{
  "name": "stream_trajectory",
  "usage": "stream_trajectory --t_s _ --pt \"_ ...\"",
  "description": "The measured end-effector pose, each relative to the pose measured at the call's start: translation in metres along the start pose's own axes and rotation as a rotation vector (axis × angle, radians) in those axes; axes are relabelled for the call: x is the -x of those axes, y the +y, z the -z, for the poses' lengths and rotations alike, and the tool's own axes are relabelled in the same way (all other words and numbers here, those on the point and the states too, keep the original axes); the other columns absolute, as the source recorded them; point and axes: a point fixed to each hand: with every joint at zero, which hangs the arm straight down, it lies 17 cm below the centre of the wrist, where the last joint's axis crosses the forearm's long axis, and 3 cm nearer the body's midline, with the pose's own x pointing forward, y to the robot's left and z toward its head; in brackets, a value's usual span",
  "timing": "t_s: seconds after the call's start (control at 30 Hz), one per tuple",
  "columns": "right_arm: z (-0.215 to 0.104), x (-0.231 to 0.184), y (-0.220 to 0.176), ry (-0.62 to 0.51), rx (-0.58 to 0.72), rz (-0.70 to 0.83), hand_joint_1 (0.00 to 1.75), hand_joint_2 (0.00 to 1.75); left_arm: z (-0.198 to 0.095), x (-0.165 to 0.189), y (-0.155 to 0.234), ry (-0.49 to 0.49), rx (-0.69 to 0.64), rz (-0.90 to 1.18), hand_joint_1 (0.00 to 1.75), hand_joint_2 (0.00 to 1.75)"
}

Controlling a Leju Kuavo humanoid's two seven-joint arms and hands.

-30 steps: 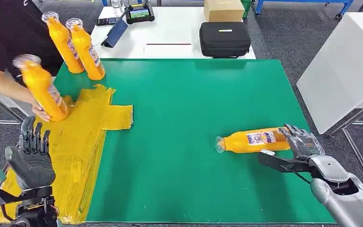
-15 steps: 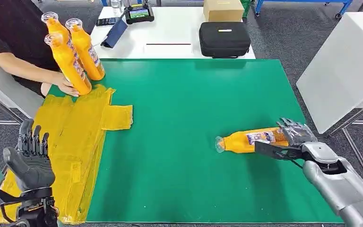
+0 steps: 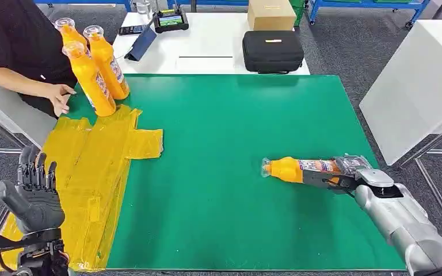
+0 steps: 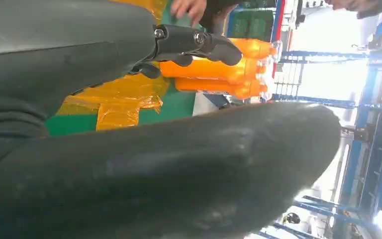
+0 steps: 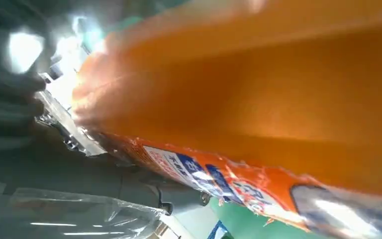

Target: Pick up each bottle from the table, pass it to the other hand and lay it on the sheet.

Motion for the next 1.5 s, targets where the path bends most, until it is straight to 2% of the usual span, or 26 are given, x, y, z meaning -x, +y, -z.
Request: stream_trajectory --t_s 0.27,0.37,0.4,0.47,0.53,0.7,0.73,0.83,0.9,1.0,1.13,1.3,1.5 --pt "0.000 -0.004 0.005 0.005 -0.006 0.011 1.75 1.75 -0.001 0.001 -0.005 0.006 0.021 0.004 0.00 0.00" --pt "-0.001 -0.006 0.008 0.002 -0.008 0.040 1.75 1.75 -0.001 0.008 -0.011 0.049 0.047 -0.014 0.00 0.00" --pt "-0.003 -0.013 0.012 -0.019 -0.010 0.091 1.75 1.75 -0.002 0.014 -0.014 0.088 0.063 -0.040 0.00 0.00" --pt "-0.012 -0.040 0.014 -0.106 -0.027 0.290 1.75 1.75 -0.009 0.031 -0.025 0.207 0.114 -0.147 0.00 0.00" --pt "-0.030 -0.079 0.010 -0.215 -0.059 0.491 1.75 1.75 -0.017 0.039 -0.036 0.273 0.163 -0.227 0.00 0.00" --pt "-0.054 -0.106 0.004 -0.295 -0.032 0.592 1.75 1.75 -0.021 0.042 -0.037 0.296 0.171 -0.247 0.00 0.00" --pt "-0.056 -0.107 0.003 -0.298 -0.025 0.601 1.75 1.75 -0.021 0.043 -0.037 0.298 0.171 -0.246 0.00 1.75" --pt "-0.062 -0.111 0.003 -0.318 -0.023 0.629 1.75 1.75 -0.022 0.043 -0.038 0.303 0.174 -0.257 0.00 1.75" --pt "-0.076 -0.133 -0.007 -0.443 -0.038 0.788 1.75 1.75 -0.024 0.042 -0.043 0.318 0.194 -0.310 0.00 1.75" --pt "-0.104 -0.172 -0.062 -0.629 0.037 1.007 1.75 1.75 -0.026 0.035 -0.059 0.302 0.261 -0.356 0.00 1.75" --pt "-0.131 -0.217 -0.108 -0.732 0.104 1.152 1.75 1.75 -0.030 0.016 -0.108 0.242 0.418 -0.359 0.00 1.75" --pt "-0.162 -0.291 -0.127 -0.852 0.077 1.222 1.75 1.75 -0.041 -0.003 -0.170 0.192 0.562 -0.352 0.00 1.75" --pt "-0.194 -0.360 -0.155 -0.962 0.031 1.242 1.75 1.75 -0.041 -0.010 -0.209 0.193 0.636 -0.353 0.00 1.75"
